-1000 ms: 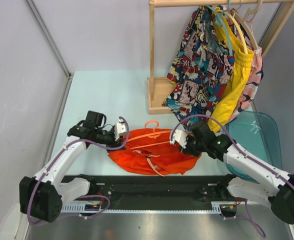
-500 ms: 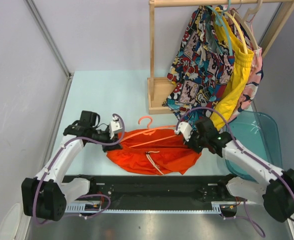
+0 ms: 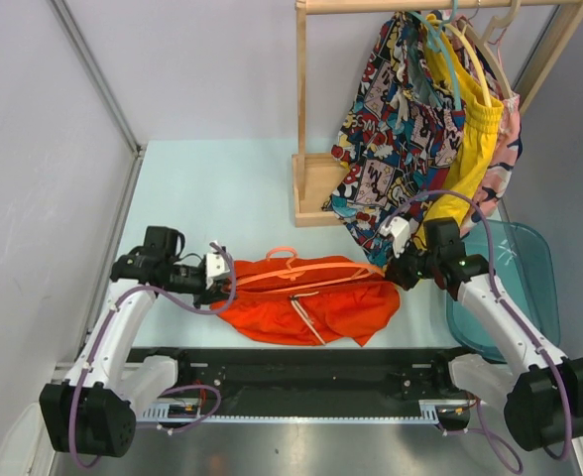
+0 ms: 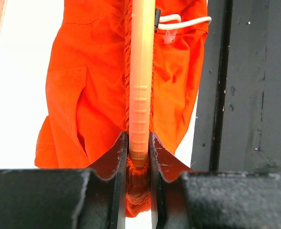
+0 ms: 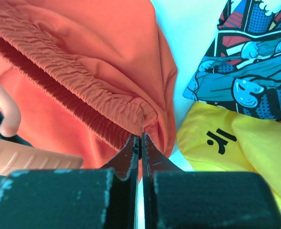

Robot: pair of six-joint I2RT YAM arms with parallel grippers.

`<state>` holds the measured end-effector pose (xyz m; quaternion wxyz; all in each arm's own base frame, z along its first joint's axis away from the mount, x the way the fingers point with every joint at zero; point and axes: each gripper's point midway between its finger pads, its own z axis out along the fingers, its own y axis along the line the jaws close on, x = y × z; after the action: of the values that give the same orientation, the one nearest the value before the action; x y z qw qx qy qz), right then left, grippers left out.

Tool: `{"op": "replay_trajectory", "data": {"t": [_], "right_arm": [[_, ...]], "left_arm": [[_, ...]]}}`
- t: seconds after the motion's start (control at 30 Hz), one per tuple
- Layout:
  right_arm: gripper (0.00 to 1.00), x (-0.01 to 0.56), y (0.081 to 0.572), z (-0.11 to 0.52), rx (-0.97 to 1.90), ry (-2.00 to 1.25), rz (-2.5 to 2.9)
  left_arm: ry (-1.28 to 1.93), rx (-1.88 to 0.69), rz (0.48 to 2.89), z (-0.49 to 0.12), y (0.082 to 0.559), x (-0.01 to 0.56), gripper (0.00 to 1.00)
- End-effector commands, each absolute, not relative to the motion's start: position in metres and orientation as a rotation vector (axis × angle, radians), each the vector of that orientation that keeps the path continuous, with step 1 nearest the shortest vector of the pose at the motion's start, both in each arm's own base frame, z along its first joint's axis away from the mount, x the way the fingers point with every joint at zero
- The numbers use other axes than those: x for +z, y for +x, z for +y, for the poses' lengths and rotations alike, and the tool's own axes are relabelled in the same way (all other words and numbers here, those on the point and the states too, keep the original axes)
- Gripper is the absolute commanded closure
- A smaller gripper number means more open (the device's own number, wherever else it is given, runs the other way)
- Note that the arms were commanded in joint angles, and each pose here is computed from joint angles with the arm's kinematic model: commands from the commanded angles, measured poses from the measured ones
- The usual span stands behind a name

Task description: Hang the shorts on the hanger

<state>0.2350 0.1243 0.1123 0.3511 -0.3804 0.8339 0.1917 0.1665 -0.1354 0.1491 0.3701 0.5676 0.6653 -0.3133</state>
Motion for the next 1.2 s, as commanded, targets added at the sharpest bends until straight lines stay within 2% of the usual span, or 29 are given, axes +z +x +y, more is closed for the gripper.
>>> {"op": "replay_trajectory", "data": {"t": [0.0,0.33,0.97,1.17], "right_arm": [[1.00,0.123,0.259,0.092,0.321,-0.883,2.217],[1.00,0.149,0.251,0.094,0.324,-0.964,2.153],[1.00,0.193,0.248,0.136,0.280,-1.152,1.997],[1.00,0.196,0.254,0.104,0.211,-1.102,2.042]], "left_arm": [[1.543,-0.660,1.743,-0.113,0.167,0.140,0.99],[1.504,-0.504,1.905,-0.096,0.207,0.137,1.00],[1.621,-0.412,1.884,-0.130,0.221,0.137,1.00],[1.680,-0.325,1.923,-0.108,0.209,0.116,1.00]]}}
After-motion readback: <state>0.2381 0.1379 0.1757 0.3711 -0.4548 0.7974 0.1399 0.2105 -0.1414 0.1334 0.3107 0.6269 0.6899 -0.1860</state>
